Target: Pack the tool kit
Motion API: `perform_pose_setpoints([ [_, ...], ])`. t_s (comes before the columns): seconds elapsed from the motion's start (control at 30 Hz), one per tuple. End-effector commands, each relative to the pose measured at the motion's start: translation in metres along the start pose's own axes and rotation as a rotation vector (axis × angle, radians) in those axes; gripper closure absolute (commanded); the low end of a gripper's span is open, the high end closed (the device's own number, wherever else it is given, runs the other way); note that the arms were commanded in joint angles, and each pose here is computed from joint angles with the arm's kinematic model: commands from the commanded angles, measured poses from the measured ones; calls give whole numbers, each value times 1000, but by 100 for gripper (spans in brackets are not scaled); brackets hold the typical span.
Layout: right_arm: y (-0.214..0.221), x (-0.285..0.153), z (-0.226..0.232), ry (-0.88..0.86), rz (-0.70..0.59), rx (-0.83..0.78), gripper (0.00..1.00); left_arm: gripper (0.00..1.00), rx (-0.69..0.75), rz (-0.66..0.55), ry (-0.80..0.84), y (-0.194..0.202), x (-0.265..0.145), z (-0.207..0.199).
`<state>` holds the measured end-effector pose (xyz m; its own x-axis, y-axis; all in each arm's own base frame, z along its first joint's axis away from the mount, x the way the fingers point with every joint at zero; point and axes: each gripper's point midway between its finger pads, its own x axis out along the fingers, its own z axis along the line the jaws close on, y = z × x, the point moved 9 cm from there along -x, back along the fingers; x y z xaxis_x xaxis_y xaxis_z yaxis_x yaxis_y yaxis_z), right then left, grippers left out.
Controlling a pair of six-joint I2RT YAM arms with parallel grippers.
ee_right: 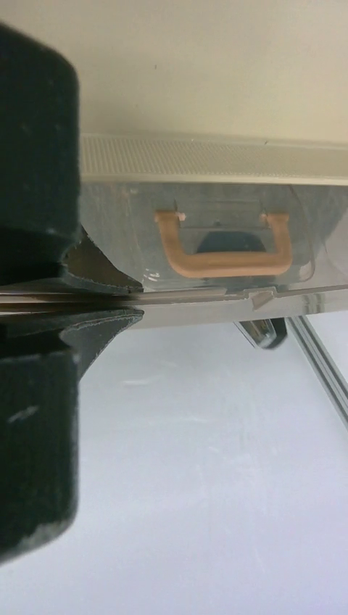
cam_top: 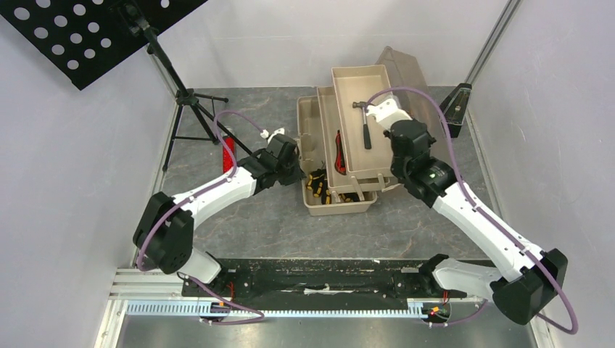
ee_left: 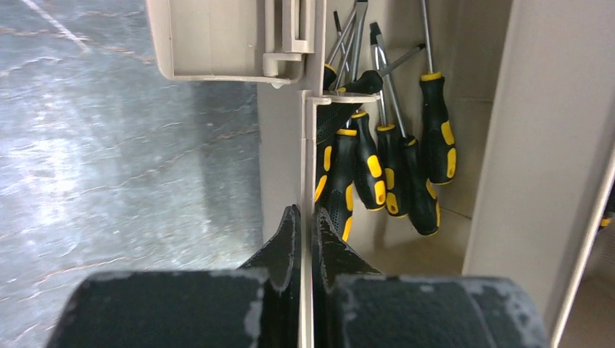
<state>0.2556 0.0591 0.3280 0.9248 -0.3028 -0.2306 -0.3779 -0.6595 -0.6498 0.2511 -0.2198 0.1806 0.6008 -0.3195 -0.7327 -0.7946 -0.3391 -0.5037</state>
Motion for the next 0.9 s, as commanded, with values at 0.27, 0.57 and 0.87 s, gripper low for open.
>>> perform_pose_setpoints([
  [0.27,-48,-57,18,285,-49,-259,100,92,-135,68,366,12,11,-61],
  [0.57,-73,-90,65,180,-179,-344,100,86,-206,68,461,22,12,-56],
  [0.87,-88,-104,104,87,-267,-378,100,80,-257,47,505,29,10,-46],
])
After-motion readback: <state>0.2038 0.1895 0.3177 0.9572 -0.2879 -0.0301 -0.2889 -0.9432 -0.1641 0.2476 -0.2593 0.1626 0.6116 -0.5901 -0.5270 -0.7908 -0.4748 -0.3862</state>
